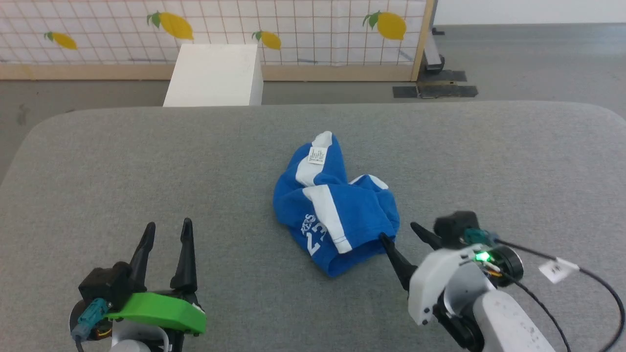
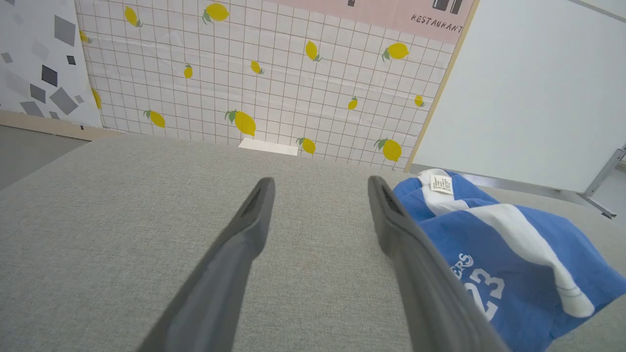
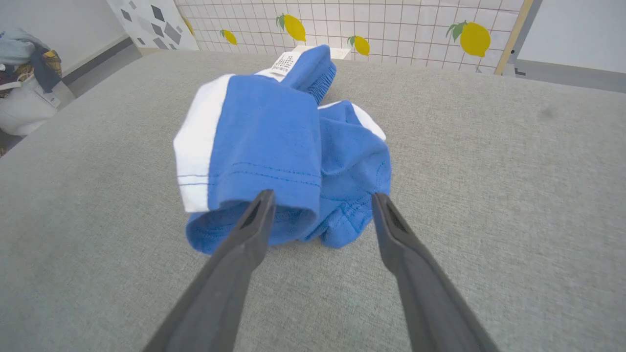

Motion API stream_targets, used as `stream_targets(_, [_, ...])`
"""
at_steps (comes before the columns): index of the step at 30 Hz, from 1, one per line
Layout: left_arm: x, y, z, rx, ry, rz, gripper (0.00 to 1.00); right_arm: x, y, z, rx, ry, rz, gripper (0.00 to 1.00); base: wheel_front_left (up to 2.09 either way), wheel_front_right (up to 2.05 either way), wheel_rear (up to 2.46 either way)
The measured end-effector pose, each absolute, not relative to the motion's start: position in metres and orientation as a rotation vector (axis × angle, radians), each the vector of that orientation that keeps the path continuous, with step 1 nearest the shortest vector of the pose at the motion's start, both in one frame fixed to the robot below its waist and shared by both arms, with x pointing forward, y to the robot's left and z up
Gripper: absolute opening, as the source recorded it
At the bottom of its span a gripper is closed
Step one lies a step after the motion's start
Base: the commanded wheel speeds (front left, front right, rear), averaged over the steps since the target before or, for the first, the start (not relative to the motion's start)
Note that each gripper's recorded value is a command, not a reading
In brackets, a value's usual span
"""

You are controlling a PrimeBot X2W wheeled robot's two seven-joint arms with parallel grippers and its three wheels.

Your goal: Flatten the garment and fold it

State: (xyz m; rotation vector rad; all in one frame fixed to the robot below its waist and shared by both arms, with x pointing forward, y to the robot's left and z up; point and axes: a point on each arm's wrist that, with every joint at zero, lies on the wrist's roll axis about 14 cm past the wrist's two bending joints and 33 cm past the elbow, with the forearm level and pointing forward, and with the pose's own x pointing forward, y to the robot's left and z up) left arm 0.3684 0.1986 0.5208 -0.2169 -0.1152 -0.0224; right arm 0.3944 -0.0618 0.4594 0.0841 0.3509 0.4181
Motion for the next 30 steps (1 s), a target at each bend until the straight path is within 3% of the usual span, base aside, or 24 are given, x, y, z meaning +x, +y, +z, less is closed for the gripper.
stream_targets(4, [0.368, 0.205, 0.515, -0.229, -0.106, -0.001, 1.00, 0.402, -0.044, 0.449, 0.014, 0.423, 0.477, 1.00, 0.00, 0.00, 0.00])
stream_targets(5, [0.367, 0.207, 0.514, -0.228, -0.103, 0.003, 1.00, 0.404, -0.041, 0.448, 0.009, 0.426, 0.487, 0.95, 0.00, 0.00, 0.00])
stream_targets(6, [0.367, 0.210, 0.512, -0.227, -0.100, 0.013, 1.00, 0.406, -0.037, 0.446, 0.005, 0.430, 0.497, 0.25, 0.00, 0.00, 0.00])
stream_targets(7, [0.367, 0.212, 0.511, -0.223, -0.096, 0.020, 1.00, 0.408, -0.034, 0.444, 0.001, 0.435, 0.505, 0.00, 0.00, 0.00, 0.00])
stream_targets(12, [0.367, 0.224, 0.503, -0.221, -0.079, 0.056, 1.00, 0.419, -0.036, 0.442, 0.033, 0.409, 0.491, 0.00, 0.00, 0.00, 0.00])
stream_targets(18, [0.369, 0.224, 0.505, -0.227, -0.089, 0.059, 1.00, 0.438, -0.108, 0.459, 0.136, 0.302, 0.257, 0.00, 0.00, 0.00, 0.00])
stream_targets(24, [0.370, 0.216, 0.509, -0.241, -0.104, 0.041, 1.00, 0.395, -0.215, 0.416, 0.142, 0.447, -0.059, 0.00, 0.00, 0.00, 0.00])
stream_targets(27, [0.369, 0.213, 0.508, -0.246, -0.098, 0.038, 1.00, 0.368, -0.221, 0.386, 0.183, 0.586, -0.086, 0.00, 0.00, 0.00, 0.00])
stream_targets(28, [0.369, 0.213, 0.506, -0.247, -0.095, 0.038, 1.00, 0.369, -0.217, 0.387, 0.210, 0.577, -0.078, 0.45, 0.00, 0.00, 0.00])
stream_targets(29, [0.369, 0.213, 0.506, -0.247, -0.093, 0.038, 1.00, 0.372, -0.215, 0.391, 0.234, 0.549, -0.077, 1.00, 0.00, 0.00, 0.00])
stream_targets(30, [0.369, 0.213, 0.505, -0.248, -0.091, 0.037, 1.00, 0.376, -0.217, 0.399, 0.262, 0.500, -0.086, 1.00, 0.00, 0.00, 0.00])
